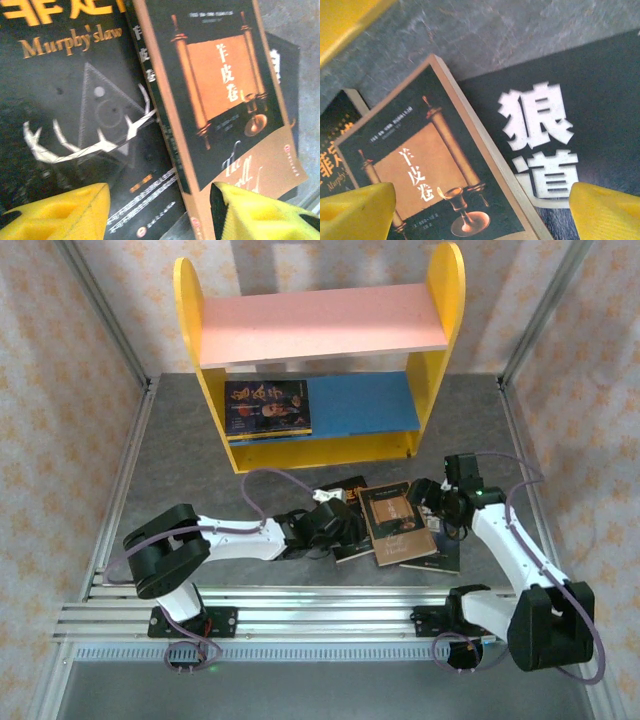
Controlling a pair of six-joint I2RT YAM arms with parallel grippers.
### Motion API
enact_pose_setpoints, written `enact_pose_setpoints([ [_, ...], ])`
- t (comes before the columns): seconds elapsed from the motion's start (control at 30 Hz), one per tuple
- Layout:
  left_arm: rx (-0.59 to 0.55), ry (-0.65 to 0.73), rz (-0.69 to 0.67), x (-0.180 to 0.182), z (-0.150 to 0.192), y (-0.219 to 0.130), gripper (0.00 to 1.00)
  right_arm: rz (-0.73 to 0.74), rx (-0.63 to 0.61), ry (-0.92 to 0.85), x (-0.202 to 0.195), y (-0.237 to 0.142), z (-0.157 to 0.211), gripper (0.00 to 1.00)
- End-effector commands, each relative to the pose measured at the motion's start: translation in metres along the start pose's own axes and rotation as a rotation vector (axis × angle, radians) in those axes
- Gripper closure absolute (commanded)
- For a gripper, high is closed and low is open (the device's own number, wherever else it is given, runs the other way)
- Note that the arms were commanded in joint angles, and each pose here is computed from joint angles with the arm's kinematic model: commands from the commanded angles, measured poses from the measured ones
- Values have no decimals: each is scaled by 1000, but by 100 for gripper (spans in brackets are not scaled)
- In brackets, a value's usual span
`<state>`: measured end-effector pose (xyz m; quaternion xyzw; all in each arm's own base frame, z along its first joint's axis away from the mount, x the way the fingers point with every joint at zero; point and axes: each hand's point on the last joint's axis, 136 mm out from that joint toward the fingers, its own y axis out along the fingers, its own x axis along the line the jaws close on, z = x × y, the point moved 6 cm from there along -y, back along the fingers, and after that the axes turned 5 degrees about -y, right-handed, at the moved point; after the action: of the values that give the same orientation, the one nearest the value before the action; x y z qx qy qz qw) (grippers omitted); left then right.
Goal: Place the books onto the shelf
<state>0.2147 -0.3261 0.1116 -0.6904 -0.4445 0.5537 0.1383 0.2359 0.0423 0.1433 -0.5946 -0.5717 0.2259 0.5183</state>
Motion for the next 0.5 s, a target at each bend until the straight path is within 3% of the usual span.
enact_pose_setpoints([
  [0.0, -6, -14, 45, -16, -2, 6, 44, -40, 64, -1, 0, 15, 9, 13],
  [0.47, 63, -49, -14, 9, 13, 43, 44, -211, 165, -12, 26, 47, 40, 29],
])
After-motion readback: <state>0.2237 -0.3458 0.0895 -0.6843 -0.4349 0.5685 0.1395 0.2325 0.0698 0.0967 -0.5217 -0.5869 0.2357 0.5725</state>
